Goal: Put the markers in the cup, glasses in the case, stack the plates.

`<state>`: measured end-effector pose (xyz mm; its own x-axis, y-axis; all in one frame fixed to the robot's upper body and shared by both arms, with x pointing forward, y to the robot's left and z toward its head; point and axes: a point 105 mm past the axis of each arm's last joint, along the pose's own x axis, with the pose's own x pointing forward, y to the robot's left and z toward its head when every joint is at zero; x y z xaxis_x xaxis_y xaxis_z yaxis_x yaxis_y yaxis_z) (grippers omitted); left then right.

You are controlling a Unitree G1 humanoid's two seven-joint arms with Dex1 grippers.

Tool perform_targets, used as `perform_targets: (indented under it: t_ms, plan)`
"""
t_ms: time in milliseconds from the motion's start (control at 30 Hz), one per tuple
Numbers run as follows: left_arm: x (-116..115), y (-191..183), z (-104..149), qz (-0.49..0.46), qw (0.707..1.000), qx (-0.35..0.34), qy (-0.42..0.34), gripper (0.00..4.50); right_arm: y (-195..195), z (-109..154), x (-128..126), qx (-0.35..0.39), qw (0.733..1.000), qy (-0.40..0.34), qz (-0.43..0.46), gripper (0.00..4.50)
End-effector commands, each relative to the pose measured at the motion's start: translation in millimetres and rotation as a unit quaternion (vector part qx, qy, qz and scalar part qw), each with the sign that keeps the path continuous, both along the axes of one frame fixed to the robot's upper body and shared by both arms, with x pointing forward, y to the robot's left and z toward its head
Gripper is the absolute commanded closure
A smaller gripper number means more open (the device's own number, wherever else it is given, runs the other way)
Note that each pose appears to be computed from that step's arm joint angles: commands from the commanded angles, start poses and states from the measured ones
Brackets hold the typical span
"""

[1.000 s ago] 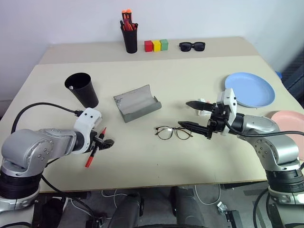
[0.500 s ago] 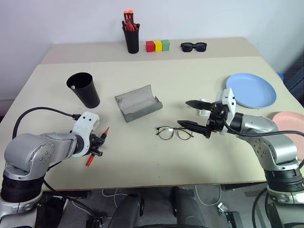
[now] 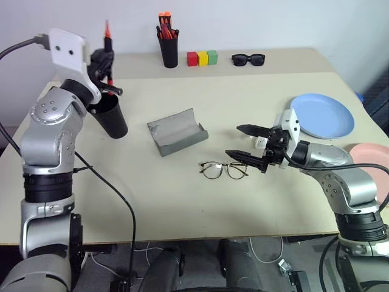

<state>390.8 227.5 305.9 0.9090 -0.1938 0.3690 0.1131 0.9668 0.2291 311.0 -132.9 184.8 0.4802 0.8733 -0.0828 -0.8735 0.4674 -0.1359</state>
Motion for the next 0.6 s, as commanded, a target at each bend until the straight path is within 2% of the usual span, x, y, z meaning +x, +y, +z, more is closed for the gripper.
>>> perform_targets:
  t_ms: [33,200,567,600]
  plan:
    - [-3.9,12.6,22.2,0.014,0.996,-0.016,-0.089,4.49,2.7,14.7,0.8,0.007,0.999,-0.034,0.003,0.0]
    - [1.1,15.5,-1.4,0.023,0.995,-0.007,-0.093,4.49,-0.2,14.3,-1.7,0.004,0.999,-0.037,-0.003,0.0]
    - [5.3,29.5,-46.8,0.037,0.995,-0.052,-0.073,4.49,-1.2,14.1,-1.1,0.004,0.999,-0.04,-0.006,0.0]
    - [4.7,30.1,-49.3,0.034,0.995,-0.06,-0.073,4.03,-1.2,14.2,-1.0,0.004,0.999,-0.04,-0.006,0.0]
